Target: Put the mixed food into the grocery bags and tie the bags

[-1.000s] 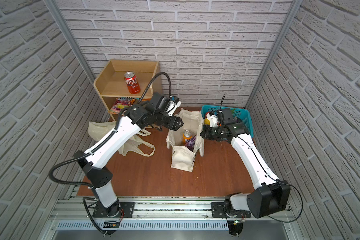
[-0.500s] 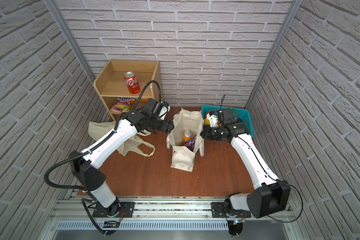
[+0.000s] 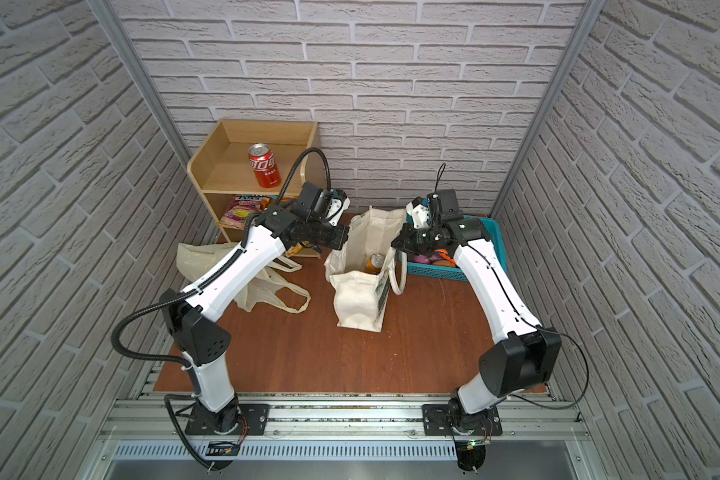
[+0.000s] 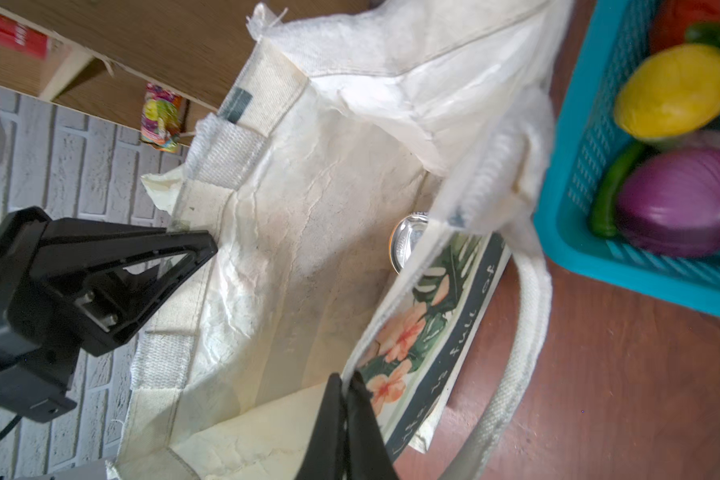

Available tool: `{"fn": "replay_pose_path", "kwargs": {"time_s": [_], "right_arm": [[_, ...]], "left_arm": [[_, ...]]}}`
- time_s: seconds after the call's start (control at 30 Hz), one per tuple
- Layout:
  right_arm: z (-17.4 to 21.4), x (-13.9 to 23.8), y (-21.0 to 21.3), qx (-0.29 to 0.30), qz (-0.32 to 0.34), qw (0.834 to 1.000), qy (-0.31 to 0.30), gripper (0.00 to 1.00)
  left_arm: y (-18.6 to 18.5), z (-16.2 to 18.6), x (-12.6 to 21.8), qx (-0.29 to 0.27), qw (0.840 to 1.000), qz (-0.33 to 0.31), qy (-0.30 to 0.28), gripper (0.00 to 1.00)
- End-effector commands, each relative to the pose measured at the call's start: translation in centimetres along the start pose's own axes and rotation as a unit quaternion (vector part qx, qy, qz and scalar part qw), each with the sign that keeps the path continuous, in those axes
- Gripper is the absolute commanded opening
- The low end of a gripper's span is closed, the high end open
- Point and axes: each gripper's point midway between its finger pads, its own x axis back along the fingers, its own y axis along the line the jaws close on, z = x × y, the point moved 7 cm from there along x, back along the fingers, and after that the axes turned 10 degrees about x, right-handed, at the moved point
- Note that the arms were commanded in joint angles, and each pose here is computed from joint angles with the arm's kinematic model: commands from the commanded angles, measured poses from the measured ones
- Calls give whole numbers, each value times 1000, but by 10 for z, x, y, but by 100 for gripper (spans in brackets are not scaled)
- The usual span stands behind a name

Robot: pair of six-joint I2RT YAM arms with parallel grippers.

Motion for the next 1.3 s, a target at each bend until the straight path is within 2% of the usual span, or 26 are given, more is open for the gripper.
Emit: {"fn": "replay_pose_path", "kwargs": {"time_s": [0.0, 0.3, 0.5, 0.57, 0.63, 0.73, 0.8, 0.9, 0.93, 1.07, 1.27], "right_arm": [[-46, 15, 27, 29, -57, 995, -78, 6], [-103, -24, 12, 42, -45, 992, -108, 6], [-112, -58, -15, 38, -11, 996, -86, 6], [-111, -68, -23, 35, -2, 996, -76, 6], [-108, -72, -28, 33, -1, 997, -64, 9], [-105, -65, -29, 38, 3, 998, -59, 32], [-104, -54, -24, 46, 7, 997, -61, 49], [-101, -34, -19, 56, 11, 996, -68, 60], [-99, -16, -10, 65, 9, 994, -83, 61], [-89, 17, 2, 71, 2, 992, -108, 63], [-52, 51, 17, 68, -20, 988, -137, 64]], "left_arm": [[2, -44, 27, -4, 996, 12, -92, 0], [24, -72, 3, 11, 991, 11, -131, 0], [38, -70, -28, 12, 993, 10, -121, 0], [40, -66, -36, 12, 993, 11, -117, 9], [43, -64, -39, 14, 993, 9, -114, 27], [43, -64, -33, 13, 993, 6, -119, 53], [40, -65, -23, 11, 992, 9, -127, 66], [33, -68, -1, 9, 989, 16, -145, 81], [31, -68, 7, 9, 988, 18, -150, 85], [24, -63, 37, 12, 985, 28, -172, 98], [23, -31, 79, 21, 982, 31, -185, 98]]}}
